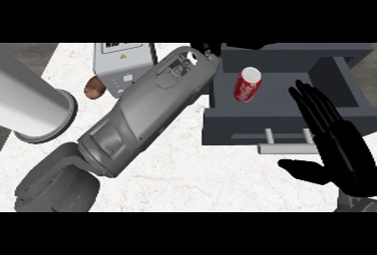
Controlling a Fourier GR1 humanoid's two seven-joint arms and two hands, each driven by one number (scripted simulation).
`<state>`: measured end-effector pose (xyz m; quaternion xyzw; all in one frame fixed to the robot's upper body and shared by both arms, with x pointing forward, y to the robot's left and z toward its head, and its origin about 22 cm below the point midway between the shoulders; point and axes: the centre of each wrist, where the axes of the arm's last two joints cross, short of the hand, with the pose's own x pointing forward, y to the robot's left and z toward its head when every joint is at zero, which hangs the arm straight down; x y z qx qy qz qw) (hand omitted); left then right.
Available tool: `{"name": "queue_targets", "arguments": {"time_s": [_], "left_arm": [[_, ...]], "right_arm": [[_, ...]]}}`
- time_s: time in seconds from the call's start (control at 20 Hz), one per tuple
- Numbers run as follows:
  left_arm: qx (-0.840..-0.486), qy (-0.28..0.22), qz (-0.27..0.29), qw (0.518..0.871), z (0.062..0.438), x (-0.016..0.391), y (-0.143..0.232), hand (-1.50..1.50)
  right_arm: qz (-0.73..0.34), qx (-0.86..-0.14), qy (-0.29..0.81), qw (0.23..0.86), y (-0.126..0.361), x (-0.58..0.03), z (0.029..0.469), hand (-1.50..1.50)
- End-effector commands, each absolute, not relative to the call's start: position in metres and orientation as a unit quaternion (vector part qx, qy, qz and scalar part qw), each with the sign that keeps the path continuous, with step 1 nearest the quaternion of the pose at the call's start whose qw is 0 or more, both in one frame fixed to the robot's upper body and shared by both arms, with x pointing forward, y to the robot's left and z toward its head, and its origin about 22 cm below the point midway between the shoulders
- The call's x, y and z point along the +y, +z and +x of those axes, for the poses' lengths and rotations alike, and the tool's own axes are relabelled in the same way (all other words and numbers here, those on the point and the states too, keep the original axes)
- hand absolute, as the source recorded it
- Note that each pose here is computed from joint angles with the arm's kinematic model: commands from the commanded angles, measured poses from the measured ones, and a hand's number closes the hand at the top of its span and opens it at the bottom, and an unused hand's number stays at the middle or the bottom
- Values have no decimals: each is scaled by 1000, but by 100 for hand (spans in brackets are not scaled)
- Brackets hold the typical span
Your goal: Pick up the can, place it into the drawer and close the drawer
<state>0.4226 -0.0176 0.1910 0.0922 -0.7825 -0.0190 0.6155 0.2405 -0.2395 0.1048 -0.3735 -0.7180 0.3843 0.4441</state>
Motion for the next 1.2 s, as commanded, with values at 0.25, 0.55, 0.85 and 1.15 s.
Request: {"name": "queue_targets", "arguments": {"time_s": [0.25, 0.55, 0.85, 1.15], "left_arm": [[-777, -13, 100, 621, 423, 8, 182, -150], [-775, -19, 98, 623, 416, 32, 225, -150], [-778, -16, 105, 620, 419, 80, 231, -150], [-769, -16, 105, 631, 408, 92, 223, -150]], "right_arm": [[-422, -690, 374, 454, 35, -237, 280, -150], [-441, -675, 369, 462, 14, -230, 306, -150], [-462, -655, 388, 455, -10, -229, 322, -150], [-484, -648, 393, 437, -14, -230, 357, -150]]}}
